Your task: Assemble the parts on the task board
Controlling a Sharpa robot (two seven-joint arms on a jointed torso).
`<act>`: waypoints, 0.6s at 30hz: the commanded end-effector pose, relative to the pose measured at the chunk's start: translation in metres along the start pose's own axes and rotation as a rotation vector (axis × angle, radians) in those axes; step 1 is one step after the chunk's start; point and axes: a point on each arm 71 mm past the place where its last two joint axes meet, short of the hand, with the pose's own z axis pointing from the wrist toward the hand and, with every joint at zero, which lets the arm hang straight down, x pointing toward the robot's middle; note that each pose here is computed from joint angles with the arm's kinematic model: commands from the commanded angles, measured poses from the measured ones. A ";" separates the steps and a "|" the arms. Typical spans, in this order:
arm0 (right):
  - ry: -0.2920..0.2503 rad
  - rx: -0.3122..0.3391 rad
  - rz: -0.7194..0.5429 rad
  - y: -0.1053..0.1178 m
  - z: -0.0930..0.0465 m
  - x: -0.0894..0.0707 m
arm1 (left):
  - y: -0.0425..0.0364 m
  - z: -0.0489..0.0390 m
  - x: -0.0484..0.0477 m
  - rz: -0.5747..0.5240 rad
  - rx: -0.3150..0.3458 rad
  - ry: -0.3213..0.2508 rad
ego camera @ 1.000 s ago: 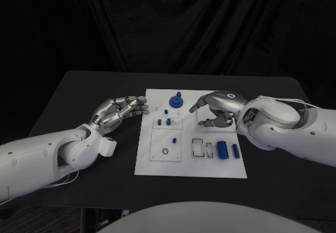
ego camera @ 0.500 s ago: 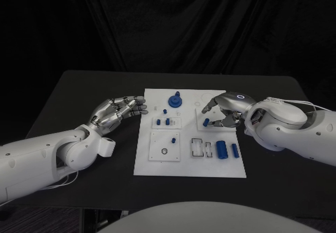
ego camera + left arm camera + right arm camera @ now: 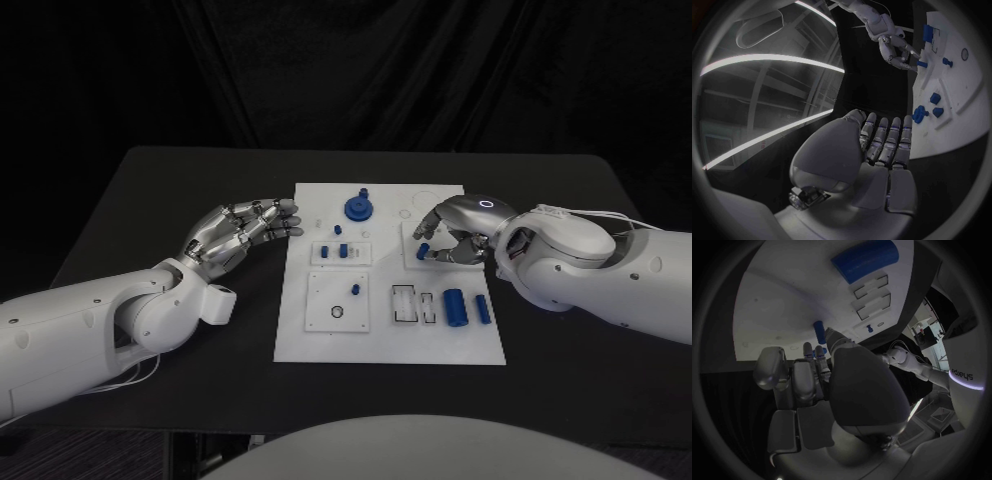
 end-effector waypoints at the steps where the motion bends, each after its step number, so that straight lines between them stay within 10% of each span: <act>1: -0.024 -0.015 -0.004 0.002 0.001 0.001 | -0.0003 0.0002 0.0022 -0.018 0.020 0.015; 18: -0.005 -0.031 -0.024 0.004 0.008 0.014 | 0.0023 -0.0011 0.0011 -0.021 0.012 0.014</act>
